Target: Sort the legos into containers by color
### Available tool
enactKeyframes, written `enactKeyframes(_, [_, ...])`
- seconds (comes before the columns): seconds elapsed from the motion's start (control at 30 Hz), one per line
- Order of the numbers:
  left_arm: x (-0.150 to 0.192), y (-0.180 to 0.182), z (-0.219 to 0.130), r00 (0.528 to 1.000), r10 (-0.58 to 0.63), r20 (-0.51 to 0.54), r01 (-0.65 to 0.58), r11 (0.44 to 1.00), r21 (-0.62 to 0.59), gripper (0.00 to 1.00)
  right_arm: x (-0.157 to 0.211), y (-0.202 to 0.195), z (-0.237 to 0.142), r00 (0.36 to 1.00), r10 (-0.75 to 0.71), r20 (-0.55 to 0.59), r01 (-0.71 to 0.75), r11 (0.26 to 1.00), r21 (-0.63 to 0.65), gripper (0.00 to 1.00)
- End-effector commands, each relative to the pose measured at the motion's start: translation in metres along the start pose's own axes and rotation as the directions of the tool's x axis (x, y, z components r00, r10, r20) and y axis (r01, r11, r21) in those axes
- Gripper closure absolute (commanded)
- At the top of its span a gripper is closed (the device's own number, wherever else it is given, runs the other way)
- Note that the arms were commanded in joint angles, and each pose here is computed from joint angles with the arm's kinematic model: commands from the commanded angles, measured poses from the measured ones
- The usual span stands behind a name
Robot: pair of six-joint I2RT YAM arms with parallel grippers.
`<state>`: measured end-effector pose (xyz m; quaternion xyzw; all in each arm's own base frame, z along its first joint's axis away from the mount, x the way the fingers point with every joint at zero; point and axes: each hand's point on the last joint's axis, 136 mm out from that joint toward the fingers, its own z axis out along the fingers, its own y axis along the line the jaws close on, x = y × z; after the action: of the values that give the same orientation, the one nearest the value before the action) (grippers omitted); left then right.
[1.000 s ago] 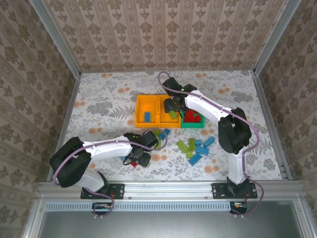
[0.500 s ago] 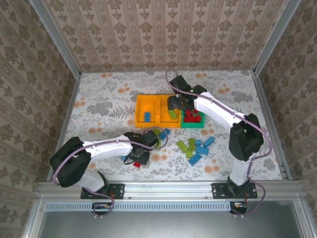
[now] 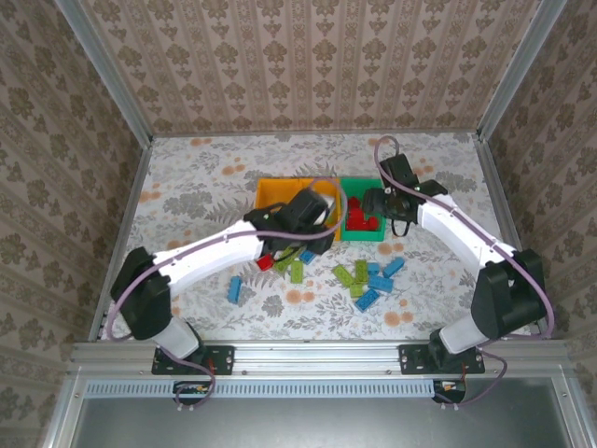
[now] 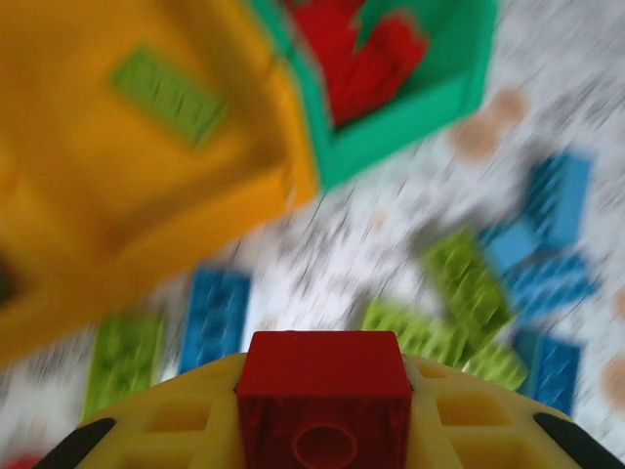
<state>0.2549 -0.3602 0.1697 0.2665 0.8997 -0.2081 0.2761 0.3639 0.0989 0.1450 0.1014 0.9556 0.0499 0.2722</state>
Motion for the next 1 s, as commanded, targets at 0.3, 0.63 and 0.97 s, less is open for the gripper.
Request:
enactKeyframes(0.3, [-0.106, -0.030, 0.079, 0.996, -0.025, 0.090, 0.003, 0.973, 0.229, 0.79, 0.045, -0.040, -0.011, 0.996, 0.085, 0.000, -0.085, 0.996, 0.005, 0.22])
enactKeyframes(0.63, [-0.136, -0.025, 0.121, 0.987, -0.113, 0.114, 0.077, 0.956, 0.285, 0.70, 0.066, -0.019, -0.006, 0.998, 0.050, -0.032, -0.054, 0.987, -0.154, 0.23])
enactKeyframes(0.97, [-0.144, -0.029, 0.102, 0.970, -0.185, 0.160, 0.122, 0.933, 0.339, 0.15, 0.093, 0.014, -0.023, 0.985, -0.175, -0.008, 0.169, 0.964, -0.206, 0.26])
